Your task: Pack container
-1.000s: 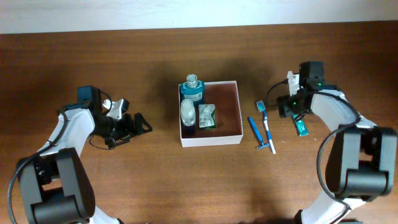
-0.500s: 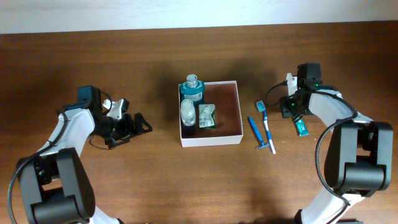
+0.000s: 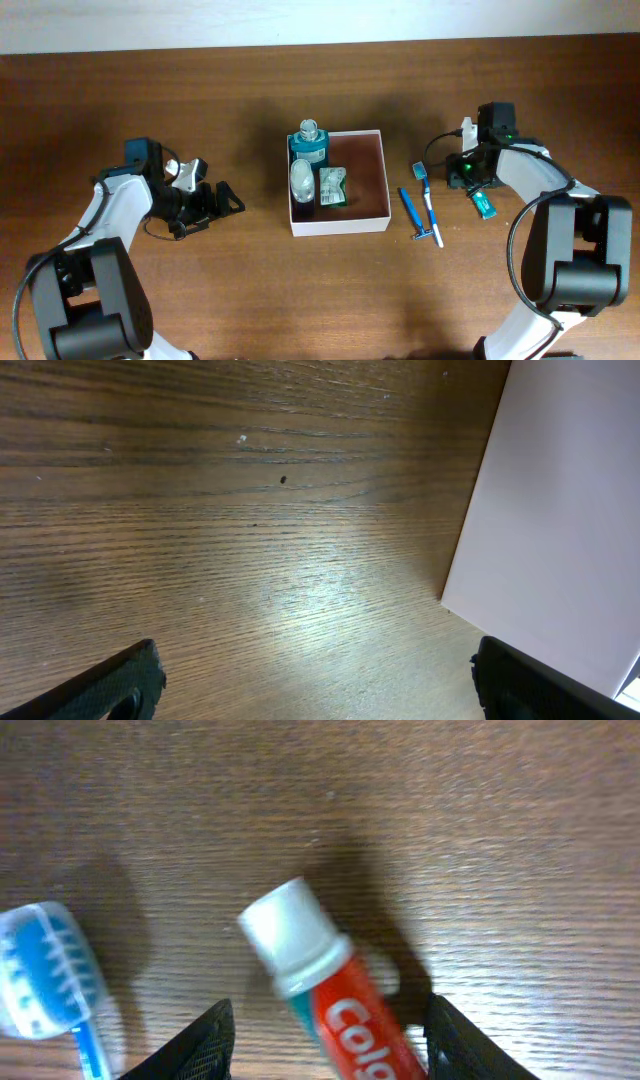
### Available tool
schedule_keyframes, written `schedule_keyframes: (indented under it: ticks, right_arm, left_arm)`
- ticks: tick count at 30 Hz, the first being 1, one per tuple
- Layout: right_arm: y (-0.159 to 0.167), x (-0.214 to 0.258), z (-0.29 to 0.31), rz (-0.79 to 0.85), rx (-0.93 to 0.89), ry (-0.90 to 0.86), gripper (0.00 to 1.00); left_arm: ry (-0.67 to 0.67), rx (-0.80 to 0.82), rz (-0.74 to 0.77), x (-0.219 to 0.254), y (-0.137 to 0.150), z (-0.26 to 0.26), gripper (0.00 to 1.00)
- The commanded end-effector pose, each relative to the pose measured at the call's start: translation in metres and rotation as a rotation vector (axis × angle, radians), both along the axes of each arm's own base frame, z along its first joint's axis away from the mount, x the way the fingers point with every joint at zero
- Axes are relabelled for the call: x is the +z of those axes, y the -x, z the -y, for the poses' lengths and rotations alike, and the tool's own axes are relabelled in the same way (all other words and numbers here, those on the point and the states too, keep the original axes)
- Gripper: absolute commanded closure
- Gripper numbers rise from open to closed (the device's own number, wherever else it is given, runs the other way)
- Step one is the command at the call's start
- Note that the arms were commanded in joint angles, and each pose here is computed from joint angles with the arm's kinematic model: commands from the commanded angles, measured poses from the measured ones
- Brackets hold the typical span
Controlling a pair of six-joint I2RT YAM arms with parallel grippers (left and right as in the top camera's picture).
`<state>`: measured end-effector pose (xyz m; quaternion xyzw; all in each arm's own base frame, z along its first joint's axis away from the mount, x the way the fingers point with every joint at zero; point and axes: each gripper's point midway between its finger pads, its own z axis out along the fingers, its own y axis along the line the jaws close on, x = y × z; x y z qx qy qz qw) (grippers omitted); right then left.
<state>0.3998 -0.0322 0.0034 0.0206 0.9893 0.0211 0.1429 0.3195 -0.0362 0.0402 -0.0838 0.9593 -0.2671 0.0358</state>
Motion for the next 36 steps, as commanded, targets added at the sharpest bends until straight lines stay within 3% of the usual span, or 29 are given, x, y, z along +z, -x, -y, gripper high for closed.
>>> schedule_keyframes:
  ticks: [1,5,10,15,26,36]
  right_arm:
    - [0.004,-0.005,-0.009,-0.023,-0.058,-0.079,0.47]
    - [0.004,-0.005,-0.006,-0.02,-0.06,-0.065,0.46]
    - [0.007,-0.006,0.023,-0.032,-0.077,0.107,0.46]
    - [0.016,-0.008,0.03,-0.075,-0.058,0.156,0.46]
    - [0.03,-0.011,-0.008,-0.136,-0.13,-0.081,0.46]
    - [0.036,-0.009,-0.026,-0.166,-0.169,-0.195,0.45]
  left_arm:
    - [-0.001,-0.007,0.026,0.006,0.0,-0.001,0.01]
    - [-0.001,-0.008,0.026,0.006,0.0,0.0,0.01]
    - [-0.001,-0.007,0.026,0.006,0.0,-0.001,0.01]
    - [-0.001,-0.007,0.026,0.006,0.0,-0.001,0.01]
    - [-0.001,-0.007,0.026,0.006,0.0,-0.001,0.01]
    - [-0.001,-0.007,0.026,0.006,0.0,-0.001,0.01]
